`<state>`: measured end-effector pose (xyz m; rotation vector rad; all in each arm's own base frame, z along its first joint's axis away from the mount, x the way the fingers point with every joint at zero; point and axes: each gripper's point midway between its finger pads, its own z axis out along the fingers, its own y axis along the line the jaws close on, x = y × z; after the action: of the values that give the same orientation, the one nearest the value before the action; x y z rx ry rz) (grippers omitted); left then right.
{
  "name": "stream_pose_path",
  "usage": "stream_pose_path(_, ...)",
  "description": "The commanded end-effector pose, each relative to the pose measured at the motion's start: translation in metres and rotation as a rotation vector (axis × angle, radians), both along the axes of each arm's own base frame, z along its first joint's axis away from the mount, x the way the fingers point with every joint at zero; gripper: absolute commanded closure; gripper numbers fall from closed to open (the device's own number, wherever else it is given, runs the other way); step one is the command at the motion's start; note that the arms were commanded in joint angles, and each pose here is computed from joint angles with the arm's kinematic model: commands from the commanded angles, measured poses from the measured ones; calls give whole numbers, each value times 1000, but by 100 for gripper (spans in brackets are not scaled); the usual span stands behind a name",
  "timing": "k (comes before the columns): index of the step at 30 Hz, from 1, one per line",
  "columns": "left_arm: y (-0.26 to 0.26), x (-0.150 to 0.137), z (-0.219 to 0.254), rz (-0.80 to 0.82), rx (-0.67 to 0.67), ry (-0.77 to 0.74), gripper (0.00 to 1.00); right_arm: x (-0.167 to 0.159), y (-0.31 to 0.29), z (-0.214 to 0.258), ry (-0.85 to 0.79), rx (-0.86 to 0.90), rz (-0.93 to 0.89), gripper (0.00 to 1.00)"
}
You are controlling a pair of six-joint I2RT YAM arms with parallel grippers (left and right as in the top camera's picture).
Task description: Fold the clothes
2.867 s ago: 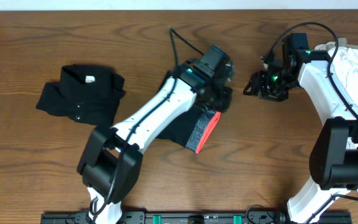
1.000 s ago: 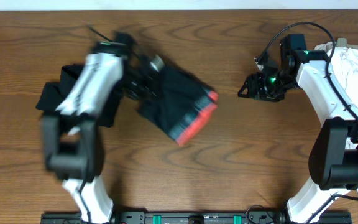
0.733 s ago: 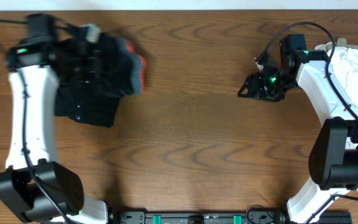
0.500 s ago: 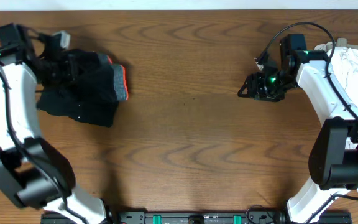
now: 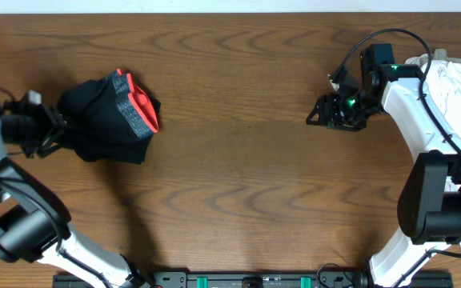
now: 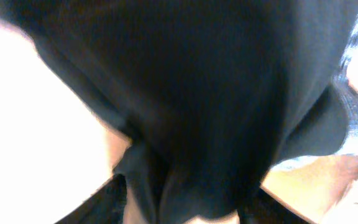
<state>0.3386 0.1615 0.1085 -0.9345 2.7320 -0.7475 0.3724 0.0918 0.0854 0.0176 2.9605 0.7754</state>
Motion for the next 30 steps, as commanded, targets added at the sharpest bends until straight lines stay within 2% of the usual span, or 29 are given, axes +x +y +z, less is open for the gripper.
stream_pose_path(1, -19, 3, 50, -7, -84, -157, 27, 5, 7, 13, -51, 39, 22, 41)
stream_pose_path(2, -29, 2, 66, -35, -99, -204, 18, 9, 12, 23, -105, 71, 57, 42)
stream_pose_path(4, -50, -2, 94, -99, -97, -282, 11, 14, 17, 48, -197, 116, 75, 41)
stream_pose_path(9, -111, -23, 156, -346, 59, -455, 10, 12, 17, 130, -458, 120, 88, 38)
stream_pose_path(15, -182, -67, 201, -621, 342, -560, 8, -33, 10, 206, -640, 72, 77, 34)
stream_pose_path(16, -189, -75, 206, -618, 378, -554, 4, -43, 6, 211, -643, 53, 63, 32)
stream_pose_path(20, -192, -109, 211, -551, 543, -482, 2, -90, -13, 223, -611, -47, -28, 25)
stream_pose_path(21, -188, -116, 212, -533, 588, -469, 2, -101, -19, 225, -610, -74, -51, 18)
stream_pose_path(22, -186, -121, 212, -519, 615, -463, 2, -109, -23, 228, -614, -94, -67, 1)
stream_pose_path(26, -190, -131, 214, -515, 620, -487, 2, -142, -26, 245, -676, -106, -77, 1)
stream_pose_path(30, -191, -131, 217, -497, 610, -502, 2, -163, -26, 262, -761, -103, -82, 1)
